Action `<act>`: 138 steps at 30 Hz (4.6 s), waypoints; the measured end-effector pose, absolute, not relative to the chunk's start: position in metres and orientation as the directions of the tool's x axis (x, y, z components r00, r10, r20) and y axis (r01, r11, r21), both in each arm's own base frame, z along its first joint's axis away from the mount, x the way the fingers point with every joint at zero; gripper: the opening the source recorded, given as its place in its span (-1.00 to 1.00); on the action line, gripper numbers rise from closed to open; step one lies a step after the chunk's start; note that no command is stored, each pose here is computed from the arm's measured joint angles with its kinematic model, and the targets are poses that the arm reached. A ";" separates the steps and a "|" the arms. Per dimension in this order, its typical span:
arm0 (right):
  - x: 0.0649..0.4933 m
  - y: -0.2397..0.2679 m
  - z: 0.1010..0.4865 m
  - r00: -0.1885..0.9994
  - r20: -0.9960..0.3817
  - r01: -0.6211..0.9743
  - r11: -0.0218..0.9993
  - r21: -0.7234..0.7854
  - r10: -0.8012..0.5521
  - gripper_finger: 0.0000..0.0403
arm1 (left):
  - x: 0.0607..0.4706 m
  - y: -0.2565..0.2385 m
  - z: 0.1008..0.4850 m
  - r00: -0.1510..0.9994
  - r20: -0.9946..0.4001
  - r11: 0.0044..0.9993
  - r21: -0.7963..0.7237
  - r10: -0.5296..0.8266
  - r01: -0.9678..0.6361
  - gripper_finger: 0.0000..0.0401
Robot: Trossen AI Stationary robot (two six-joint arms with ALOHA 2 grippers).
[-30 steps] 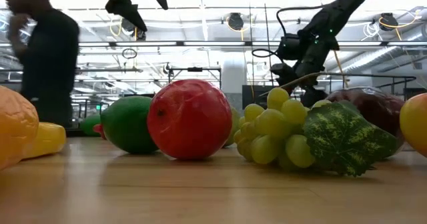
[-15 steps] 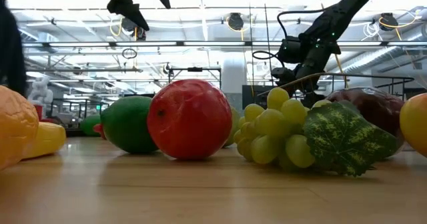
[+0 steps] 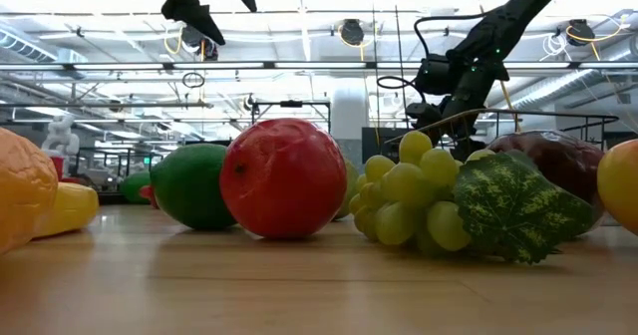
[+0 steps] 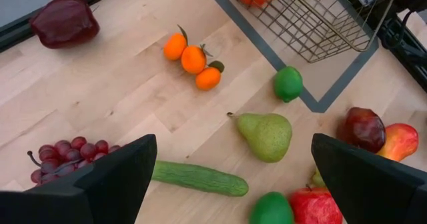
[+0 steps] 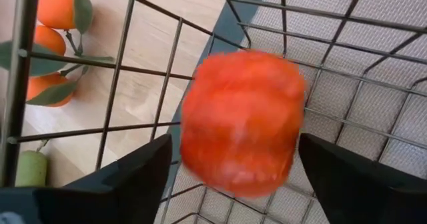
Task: Build produce basket
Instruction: Put the orange pumpkin into the wire basket
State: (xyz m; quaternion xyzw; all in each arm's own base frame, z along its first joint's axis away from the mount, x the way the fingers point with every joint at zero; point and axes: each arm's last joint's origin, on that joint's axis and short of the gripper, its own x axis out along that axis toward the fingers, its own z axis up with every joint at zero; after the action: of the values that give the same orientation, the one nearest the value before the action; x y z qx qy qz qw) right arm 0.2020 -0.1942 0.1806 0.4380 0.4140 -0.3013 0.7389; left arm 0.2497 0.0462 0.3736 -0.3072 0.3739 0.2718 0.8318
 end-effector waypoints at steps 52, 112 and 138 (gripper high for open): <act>0.169 -0.177 0.226 0.243 -0.882 0.922 0.378 0.080 -0.404 0.61 | 0.251 0.047 0.373 0.567 -0.790 0.685 -0.281 0.233 -0.673 0.98; 0.169 -0.179 0.219 0.262 -0.909 0.937 0.309 0.160 -0.324 -0.96 | 0.285 0.041 0.355 0.589 -0.787 0.727 -0.293 0.185 -0.621 0.98; 0.203 -0.180 0.237 0.077 -0.986 0.895 0.447 0.003 -0.149 -0.57 | 0.286 0.042 0.356 0.605 -0.773 0.686 -0.338 0.188 -0.645 0.98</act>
State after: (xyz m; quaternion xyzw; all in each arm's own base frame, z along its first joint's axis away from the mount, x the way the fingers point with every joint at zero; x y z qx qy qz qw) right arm 0.2035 -0.1803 0.2368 0.3403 0.5482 -0.4011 0.6502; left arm 0.2862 0.0417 0.3562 -0.3095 0.3688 0.2477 0.8407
